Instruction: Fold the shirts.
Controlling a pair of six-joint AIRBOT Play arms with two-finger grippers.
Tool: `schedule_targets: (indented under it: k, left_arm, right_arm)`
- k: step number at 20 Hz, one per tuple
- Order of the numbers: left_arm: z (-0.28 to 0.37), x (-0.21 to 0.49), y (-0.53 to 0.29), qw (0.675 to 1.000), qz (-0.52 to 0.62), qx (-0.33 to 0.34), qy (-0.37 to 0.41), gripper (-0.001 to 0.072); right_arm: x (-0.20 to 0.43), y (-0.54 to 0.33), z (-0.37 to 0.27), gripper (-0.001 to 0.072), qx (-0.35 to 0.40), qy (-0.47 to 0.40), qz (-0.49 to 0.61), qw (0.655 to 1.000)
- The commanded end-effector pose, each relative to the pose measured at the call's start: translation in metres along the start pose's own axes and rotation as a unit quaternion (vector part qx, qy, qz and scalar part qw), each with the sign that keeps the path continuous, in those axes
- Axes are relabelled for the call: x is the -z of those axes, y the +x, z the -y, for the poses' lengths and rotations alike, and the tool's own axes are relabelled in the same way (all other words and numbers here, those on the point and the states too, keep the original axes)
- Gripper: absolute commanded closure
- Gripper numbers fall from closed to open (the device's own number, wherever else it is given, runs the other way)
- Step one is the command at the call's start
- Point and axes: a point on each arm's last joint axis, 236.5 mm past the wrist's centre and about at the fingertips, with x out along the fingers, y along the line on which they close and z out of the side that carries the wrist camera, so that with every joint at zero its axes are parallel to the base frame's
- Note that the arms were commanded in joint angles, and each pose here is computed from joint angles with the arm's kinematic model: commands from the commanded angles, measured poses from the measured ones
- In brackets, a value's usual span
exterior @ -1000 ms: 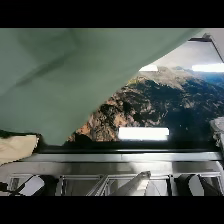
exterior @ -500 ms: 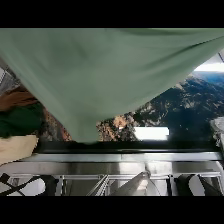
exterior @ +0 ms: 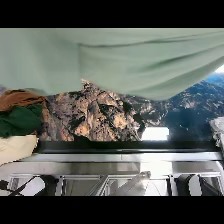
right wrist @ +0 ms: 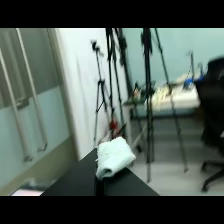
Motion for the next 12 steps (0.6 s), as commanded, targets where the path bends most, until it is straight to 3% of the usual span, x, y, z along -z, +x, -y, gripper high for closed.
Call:
schedule_targets:
  k: [1, 6, 9, 12]
  left_arm:
    - [0.0, 0.004, -0.005, 0.999, -0.01, -0.045, 0.022, 0.0682]
    - [-0.123, 0.073, 0.021, 0.983, -0.122, -0.079, -0.109, 0.0682]
    - [-0.22, 0.149, 0.054, 0.956, -0.203, -0.114, -0.18, 0.0682]
    - [-0.301, 0.222, 0.081, 0.937, -0.236, -0.12, -0.228, 0.0681]
  right_arm:
    - [-0.023, -0.009, -0.003, 0.0693, 0.027, -0.051, 0.046, 0.997]
    - [0.046, 0.036, 0.099, 0.0694, 0.047, 0.061, -0.039, 0.996]
    - [0.168, 0.079, 0.168, 0.0694, 0.073, 0.141, -0.147, 0.976]
    - [0.308, 0.117, 0.223, 0.0694, 0.133, 0.149, -0.248, 0.948]
